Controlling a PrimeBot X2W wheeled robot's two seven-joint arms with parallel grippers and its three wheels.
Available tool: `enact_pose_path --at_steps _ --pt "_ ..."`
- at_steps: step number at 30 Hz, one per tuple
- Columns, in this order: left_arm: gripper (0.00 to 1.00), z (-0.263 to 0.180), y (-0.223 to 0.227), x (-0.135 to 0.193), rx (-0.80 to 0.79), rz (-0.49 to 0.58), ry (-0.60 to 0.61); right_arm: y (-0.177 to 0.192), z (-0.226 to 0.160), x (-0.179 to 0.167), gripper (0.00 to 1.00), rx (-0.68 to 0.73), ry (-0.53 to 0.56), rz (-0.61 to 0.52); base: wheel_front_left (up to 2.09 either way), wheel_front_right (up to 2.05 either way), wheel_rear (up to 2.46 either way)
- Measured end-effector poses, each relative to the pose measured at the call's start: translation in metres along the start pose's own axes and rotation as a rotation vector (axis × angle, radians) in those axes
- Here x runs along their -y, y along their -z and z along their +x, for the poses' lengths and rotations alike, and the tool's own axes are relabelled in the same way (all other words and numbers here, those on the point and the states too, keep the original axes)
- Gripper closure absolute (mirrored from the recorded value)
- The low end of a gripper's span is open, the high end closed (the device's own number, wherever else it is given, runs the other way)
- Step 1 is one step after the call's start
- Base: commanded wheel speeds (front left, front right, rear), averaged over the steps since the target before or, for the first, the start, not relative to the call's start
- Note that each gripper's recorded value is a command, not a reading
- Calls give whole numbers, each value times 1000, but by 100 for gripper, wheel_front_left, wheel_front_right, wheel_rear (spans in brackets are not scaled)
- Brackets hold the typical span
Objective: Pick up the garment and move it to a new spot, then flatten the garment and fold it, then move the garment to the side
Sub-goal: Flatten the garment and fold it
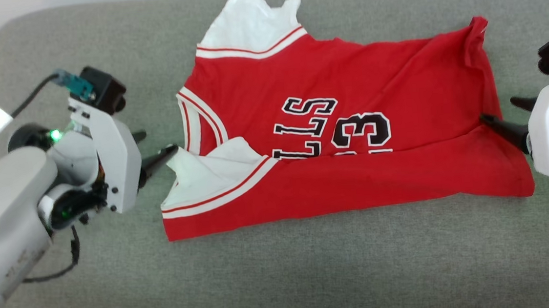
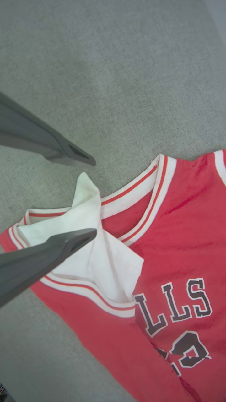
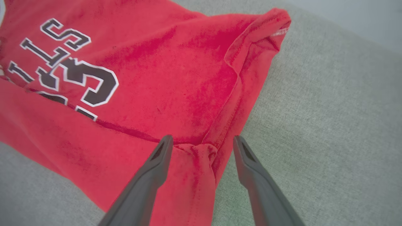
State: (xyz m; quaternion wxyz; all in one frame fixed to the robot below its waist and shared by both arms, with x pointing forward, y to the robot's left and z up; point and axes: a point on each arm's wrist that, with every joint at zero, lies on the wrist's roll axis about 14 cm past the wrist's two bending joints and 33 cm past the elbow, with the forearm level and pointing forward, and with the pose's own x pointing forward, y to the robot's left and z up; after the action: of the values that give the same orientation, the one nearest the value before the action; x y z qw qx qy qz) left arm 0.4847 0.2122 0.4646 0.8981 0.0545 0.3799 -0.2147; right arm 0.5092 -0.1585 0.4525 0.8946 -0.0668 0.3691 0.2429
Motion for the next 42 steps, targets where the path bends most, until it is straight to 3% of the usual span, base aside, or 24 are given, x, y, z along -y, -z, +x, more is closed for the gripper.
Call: enact_pose_path --at_steps 9,17,28,35,37,42 --pt "0 -18 27 9 -87 -141 -27 -52 -39 8 0 321 67 -4 0 0 0" --pt "0 -23 61 27 -209 -248 -19 -50 -76 23 0 467 157 84 0 0 0" --pt "0 -5 89 31 -269 -310 -24 -10 -113 28 0 534 254 229 0 0 0" --pt "0 8 100 29 -299 -356 -18 32 -118 18 0 433 273 314 0 0 0" --pt "100 10 103 28 -311 -359 -14 46 -116 12 0 381 264 335 0 0 0" --pt "100 15 104 26 -318 -345 0 65 -109 -3 0 284 221 360 0 0 0"
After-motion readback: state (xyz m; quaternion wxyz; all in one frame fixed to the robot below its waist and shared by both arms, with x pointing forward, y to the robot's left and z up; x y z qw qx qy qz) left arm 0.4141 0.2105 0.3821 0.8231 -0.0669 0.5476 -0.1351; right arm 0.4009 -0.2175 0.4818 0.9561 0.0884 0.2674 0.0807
